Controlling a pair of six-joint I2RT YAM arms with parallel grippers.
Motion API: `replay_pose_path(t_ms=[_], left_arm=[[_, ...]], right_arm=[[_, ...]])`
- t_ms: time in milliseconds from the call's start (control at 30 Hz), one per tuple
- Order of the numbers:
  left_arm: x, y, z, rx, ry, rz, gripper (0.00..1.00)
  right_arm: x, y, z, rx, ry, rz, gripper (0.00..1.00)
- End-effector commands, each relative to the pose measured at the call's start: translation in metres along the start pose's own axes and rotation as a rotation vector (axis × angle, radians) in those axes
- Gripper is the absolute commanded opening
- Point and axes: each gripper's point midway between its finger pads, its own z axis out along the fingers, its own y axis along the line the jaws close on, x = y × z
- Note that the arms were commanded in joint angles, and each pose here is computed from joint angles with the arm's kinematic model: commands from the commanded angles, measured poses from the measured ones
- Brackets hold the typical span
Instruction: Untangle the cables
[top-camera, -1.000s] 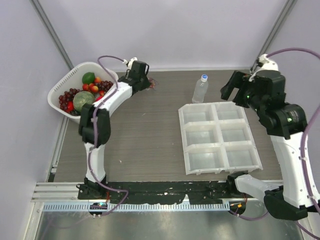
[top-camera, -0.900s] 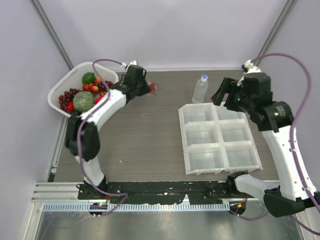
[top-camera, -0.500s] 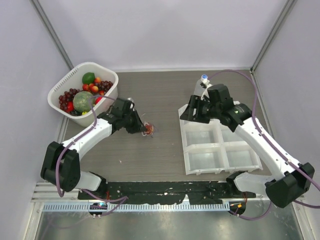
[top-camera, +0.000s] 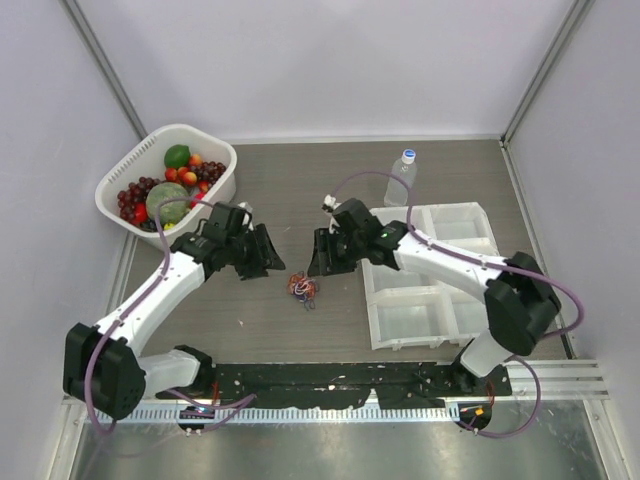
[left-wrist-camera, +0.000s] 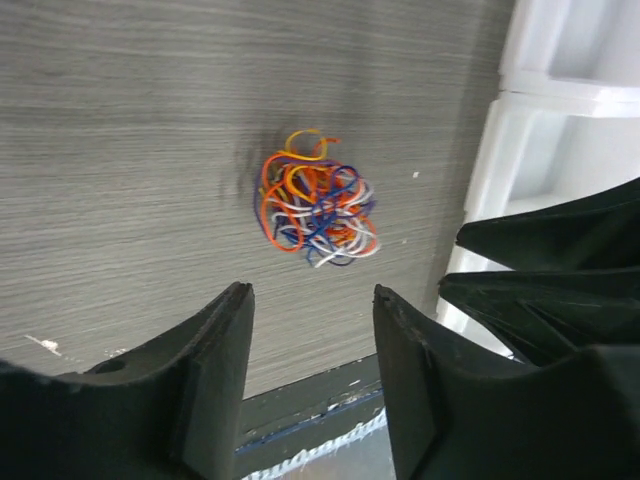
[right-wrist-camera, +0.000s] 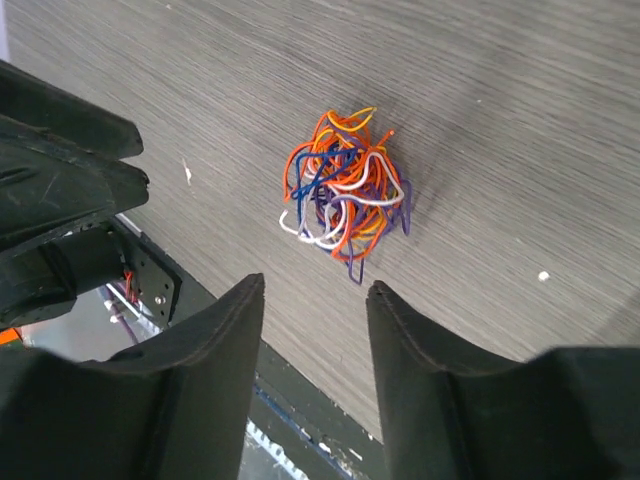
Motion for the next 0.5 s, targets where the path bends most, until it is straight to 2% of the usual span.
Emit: replay_pose_path(t_ms=[0, 100, 200, 267, 467], left_arm=[[0.012, 0.002, 0.013, 0.003, 0.118, -0.021, 0.51], [0.019, -0.016, 0.031, 0.11, 0.181, -0.089, 0.5], [0.011, -0.024, 0.039, 0.154, 0.149, -0.098, 0.44], [0.005, -0.025, 0.043, 0.15, 0.133, -0.08, 0.43], [0.003, -0.019, 0.058, 0.104, 0.18, 0.015, 0.4]], right_arm=[[-0.009, 0.01, 0.025, -0.049, -0.027, -0.028, 0.47], [0.0, 0.01, 0.031, -0.066, 0.0, -0.047, 0.45], [0.004, 0.002, 0.033, -0.036, 0.002, -0.039, 0.34], [0.007, -0.001, 0.034, -0.033, 0.0, -0.029, 0.32], [0.016, 0.012, 0.034, -0.137, 0.006, -0.001, 0.33]])
